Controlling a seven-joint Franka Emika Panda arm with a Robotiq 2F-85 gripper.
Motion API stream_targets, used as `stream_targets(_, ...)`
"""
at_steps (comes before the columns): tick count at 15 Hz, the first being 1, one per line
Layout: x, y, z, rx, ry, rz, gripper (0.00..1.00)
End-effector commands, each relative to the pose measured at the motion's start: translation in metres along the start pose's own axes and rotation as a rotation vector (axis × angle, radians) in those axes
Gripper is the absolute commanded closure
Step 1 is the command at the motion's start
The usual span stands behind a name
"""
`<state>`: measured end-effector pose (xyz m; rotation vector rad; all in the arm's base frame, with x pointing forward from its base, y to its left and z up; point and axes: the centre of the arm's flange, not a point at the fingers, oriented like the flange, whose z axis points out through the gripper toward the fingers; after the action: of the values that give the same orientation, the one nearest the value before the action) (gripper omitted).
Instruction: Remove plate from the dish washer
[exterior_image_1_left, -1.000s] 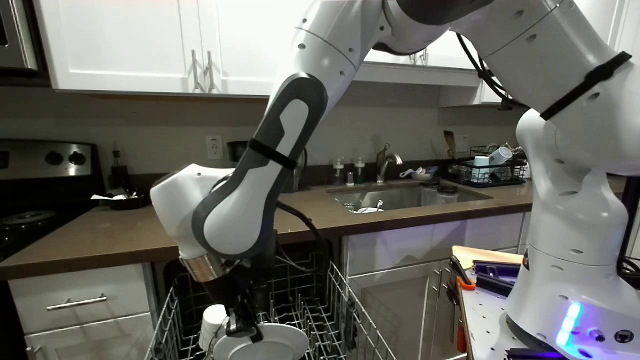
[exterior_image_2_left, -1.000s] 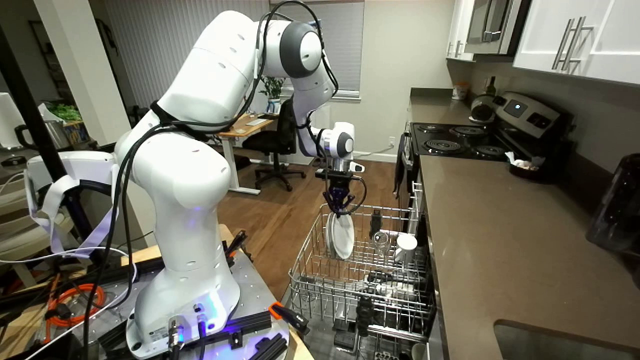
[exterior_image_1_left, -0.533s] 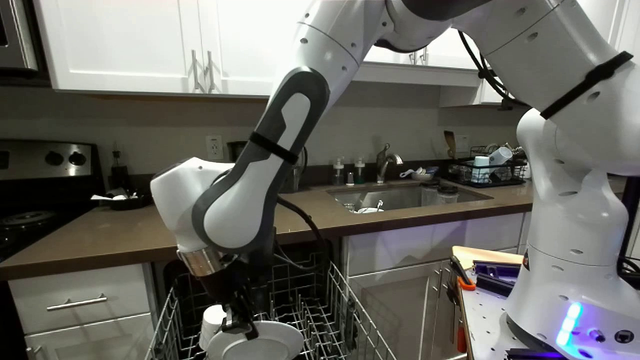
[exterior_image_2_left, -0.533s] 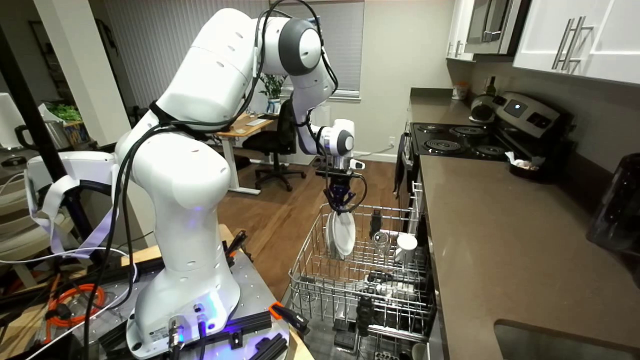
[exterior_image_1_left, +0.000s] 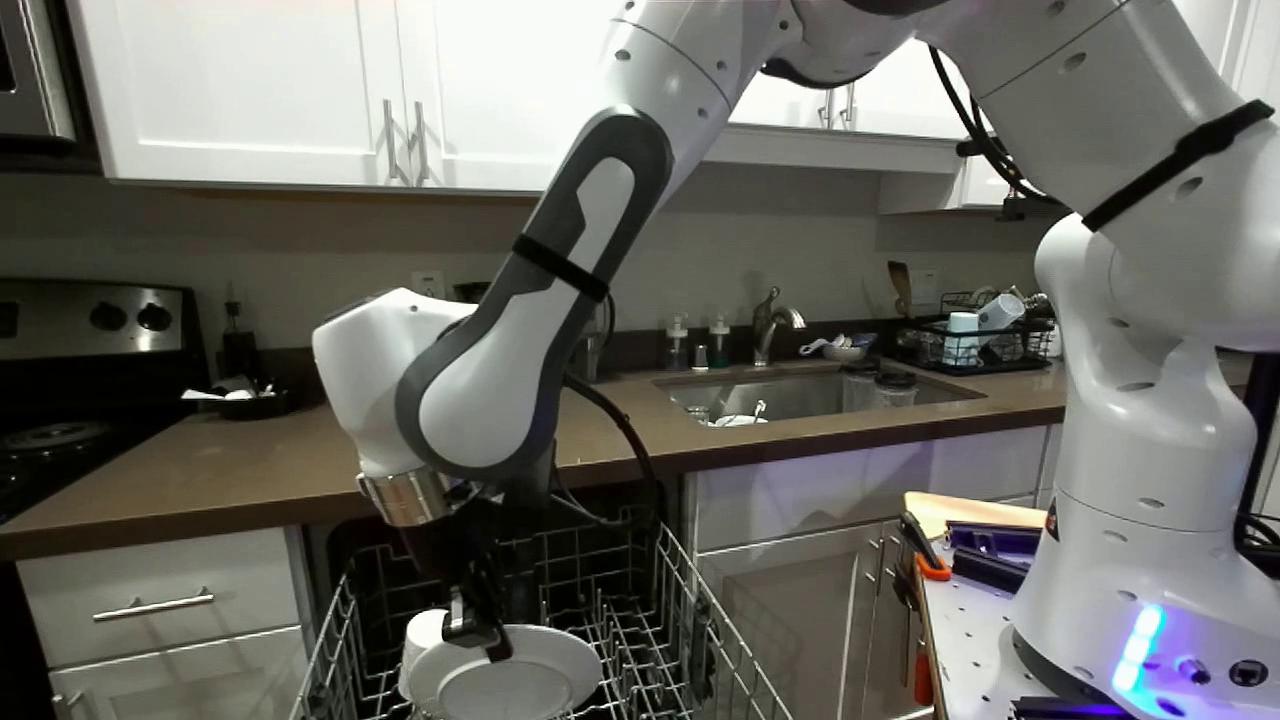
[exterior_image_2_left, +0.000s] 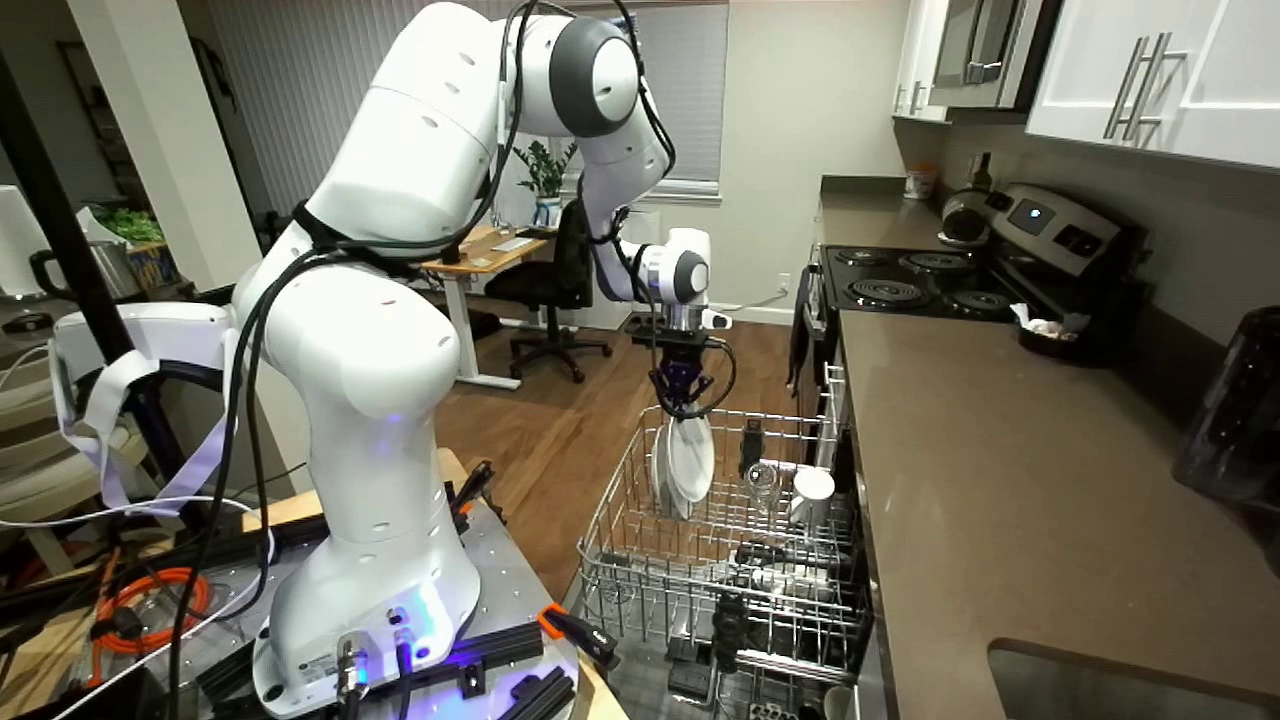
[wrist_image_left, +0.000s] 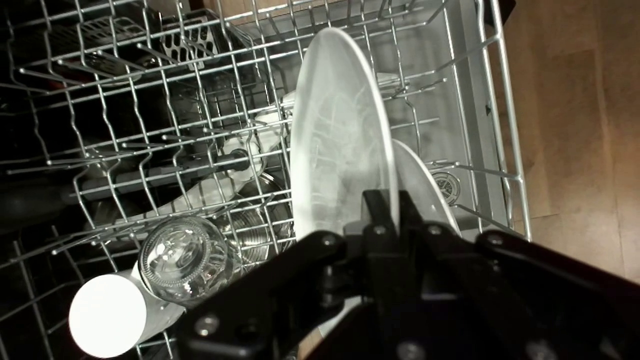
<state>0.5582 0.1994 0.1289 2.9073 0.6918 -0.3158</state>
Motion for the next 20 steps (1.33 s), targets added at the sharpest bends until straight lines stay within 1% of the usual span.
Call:
stream_targets(1,-0.009,0.001,-0.012,-0.043,-0.012,0.016,0.93)
stream_targets(3,-0.007,0.004,-0.009,-0.07,-0.017,0.024,0.93)
stream_targets(6,-0.005,0.007,-0.007,-0.137,-0.017,0.052,0.93)
stream_targets(13,0.002,0.012,-0.006,-0.335,0.008,0.108,0.93)
stream_targets(20,0.003,0.006,-0.015,-0.468,-0.031,0.16,0.93)
